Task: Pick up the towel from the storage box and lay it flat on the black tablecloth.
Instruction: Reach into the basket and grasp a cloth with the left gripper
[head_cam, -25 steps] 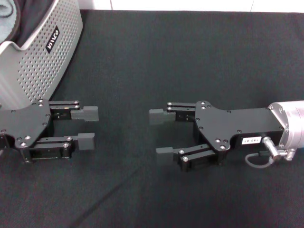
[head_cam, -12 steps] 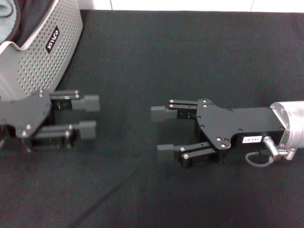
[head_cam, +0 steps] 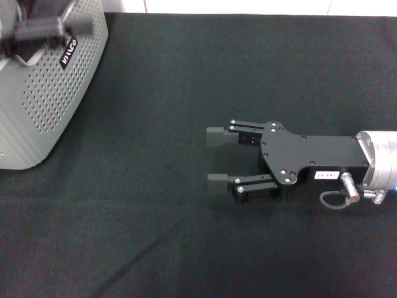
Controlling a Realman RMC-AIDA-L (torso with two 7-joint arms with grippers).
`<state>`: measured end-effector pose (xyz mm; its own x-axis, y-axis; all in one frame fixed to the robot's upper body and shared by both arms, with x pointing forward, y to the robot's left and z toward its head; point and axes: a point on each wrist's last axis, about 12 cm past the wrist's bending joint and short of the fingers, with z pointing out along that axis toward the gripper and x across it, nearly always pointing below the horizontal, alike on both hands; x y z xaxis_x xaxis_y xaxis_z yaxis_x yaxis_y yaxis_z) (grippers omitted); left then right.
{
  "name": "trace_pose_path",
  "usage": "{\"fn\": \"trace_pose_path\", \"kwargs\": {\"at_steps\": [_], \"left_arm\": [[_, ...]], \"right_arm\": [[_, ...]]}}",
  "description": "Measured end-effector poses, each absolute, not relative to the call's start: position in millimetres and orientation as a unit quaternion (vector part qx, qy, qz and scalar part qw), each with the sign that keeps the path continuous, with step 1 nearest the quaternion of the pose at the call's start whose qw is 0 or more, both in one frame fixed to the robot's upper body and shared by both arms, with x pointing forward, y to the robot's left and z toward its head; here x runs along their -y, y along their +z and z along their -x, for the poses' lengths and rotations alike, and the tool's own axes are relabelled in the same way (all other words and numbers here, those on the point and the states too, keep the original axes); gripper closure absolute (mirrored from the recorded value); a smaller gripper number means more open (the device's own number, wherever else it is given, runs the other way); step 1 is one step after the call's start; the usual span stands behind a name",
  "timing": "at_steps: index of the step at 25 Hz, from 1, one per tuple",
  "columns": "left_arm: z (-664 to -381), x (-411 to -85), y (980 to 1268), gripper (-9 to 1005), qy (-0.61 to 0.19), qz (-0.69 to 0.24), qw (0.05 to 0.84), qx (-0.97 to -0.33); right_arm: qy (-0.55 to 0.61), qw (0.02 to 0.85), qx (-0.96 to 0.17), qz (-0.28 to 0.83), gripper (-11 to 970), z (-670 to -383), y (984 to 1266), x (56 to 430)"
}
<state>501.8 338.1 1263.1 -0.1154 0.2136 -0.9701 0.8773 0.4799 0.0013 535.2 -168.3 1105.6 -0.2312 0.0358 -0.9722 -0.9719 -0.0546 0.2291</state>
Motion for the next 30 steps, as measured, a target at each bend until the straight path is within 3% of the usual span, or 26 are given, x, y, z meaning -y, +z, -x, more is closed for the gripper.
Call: {"fn": "trace_pose_path", "kwargs": {"at_steps": [5, 13, 19, 30], "left_arm": [[-511, -349, 1294, 377, -0.096, -0.369, 0.547, -0.745], [-536, -360, 1282, 411, 0.069, -0.335, 0.493, -0.8], [-547, -360, 1270, 436, 0.139, -0.341, 0.449, -0.814], [-553, -365, 1260, 481, 0.156, -0.333, 0.43, -0.825]], "right_arm": [[0.568, 0.461, -0.534, 0.425, 131, -535, 1103, 173], [0.559, 0.483, -0.54, 0.403, 132, -531, 1097, 182], [0.557, 0.488, -0.541, 0.398, 132, -532, 1097, 183], [0.558, 0.488, -0.542, 0.396, 132, -530, 1095, 180]]}}
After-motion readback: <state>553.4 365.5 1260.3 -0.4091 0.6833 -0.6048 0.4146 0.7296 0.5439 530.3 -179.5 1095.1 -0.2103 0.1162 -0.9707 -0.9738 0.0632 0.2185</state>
